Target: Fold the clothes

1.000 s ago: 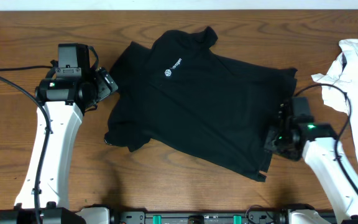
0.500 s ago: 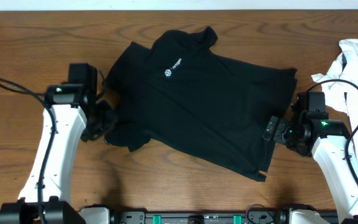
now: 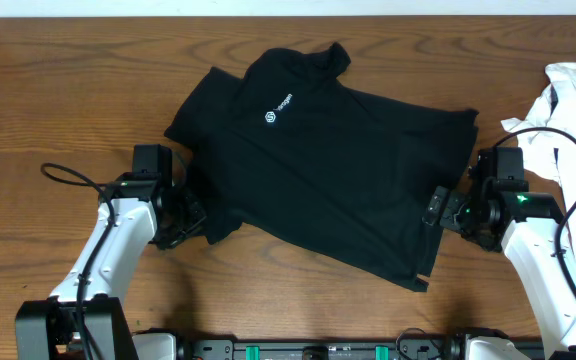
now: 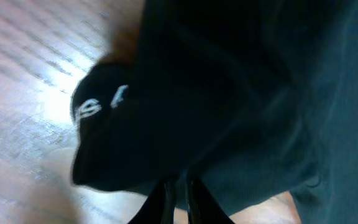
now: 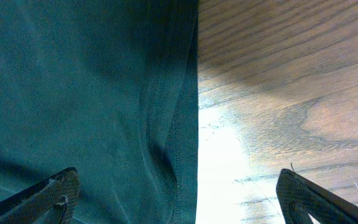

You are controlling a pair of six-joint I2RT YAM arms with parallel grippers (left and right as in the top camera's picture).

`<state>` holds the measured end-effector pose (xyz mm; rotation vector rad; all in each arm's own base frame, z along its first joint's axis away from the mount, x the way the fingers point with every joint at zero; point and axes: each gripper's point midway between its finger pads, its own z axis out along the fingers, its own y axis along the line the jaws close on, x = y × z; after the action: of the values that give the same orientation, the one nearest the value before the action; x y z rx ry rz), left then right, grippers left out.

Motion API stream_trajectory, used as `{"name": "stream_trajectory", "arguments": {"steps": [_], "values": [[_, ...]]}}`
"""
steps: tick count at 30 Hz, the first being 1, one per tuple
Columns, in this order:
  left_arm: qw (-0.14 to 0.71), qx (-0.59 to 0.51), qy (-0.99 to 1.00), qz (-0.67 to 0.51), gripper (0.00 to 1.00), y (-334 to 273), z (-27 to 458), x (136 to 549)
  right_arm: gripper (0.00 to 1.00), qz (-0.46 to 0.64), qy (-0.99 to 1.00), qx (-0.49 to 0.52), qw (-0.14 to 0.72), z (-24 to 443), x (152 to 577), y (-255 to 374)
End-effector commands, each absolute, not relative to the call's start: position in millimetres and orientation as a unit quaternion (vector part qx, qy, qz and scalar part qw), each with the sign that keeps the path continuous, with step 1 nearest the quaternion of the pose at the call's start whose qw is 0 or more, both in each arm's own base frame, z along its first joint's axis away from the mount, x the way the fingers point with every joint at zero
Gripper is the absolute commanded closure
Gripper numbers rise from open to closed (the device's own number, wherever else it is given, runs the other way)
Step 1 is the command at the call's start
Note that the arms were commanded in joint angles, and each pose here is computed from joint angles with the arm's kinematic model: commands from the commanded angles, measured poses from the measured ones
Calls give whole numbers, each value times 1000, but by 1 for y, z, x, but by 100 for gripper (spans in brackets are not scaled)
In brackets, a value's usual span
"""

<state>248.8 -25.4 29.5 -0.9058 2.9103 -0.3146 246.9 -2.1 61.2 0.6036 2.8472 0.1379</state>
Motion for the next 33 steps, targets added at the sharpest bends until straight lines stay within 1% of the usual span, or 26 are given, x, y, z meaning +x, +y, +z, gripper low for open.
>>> {"name": "stream_trajectory", "arguments": {"steps": [1, 3, 6, 13, 16, 17, 18, 21, 24, 29, 32, 33], "values": [[60, -262, 956, -118, 87, -29, 33, 258, 1, 49, 971, 202, 122, 66, 251, -4], [77, -247, 958, -121, 84, -29, 34, 266, 1, 49, 971, 202, 122, 66, 251, -4], [95, -235, 959, -124, 83, -28, 36, 274, 1, 49, 971, 202, 122, 66, 251, -4], [114, -168, 972, -114, 83, -27, 52, 279, 1, 49, 971, 202, 122, 66, 251, -4], [133, -165, 971, -107, 83, -21, 63, 279, 1, 49, 971, 202, 122, 66, 251, -4], [136, -172, 970, -108, 73, -20, 67, 278, 1, 49, 971, 202, 122, 66, 251, -4], [138, -178, 968, -108, 69, -18, 70, 275, 1, 49, 971, 202, 122, 66, 251, -4], [145, -183, 967, -105, 66, -14, 79, 270, 1, 49, 971, 202, 122, 66, 251, -4], [135, -187, 969, -91, 62, -10, 76, 264, 1, 49, 971, 202, 122, 66, 251, -4], [104, -188, 976, -27, 61, 9, 59, 251, 1, 49, 971, 202, 122, 66, 251, -4], [88, -187, 978, -4, 48, 17, 50, 249, 1, 49, 971, 202, 122, 66, 251, -4], [86, -183, 979, -3, 47, 17, 48, 250, 1, 49, 971, 202, 122, 66, 251, -4]]}}
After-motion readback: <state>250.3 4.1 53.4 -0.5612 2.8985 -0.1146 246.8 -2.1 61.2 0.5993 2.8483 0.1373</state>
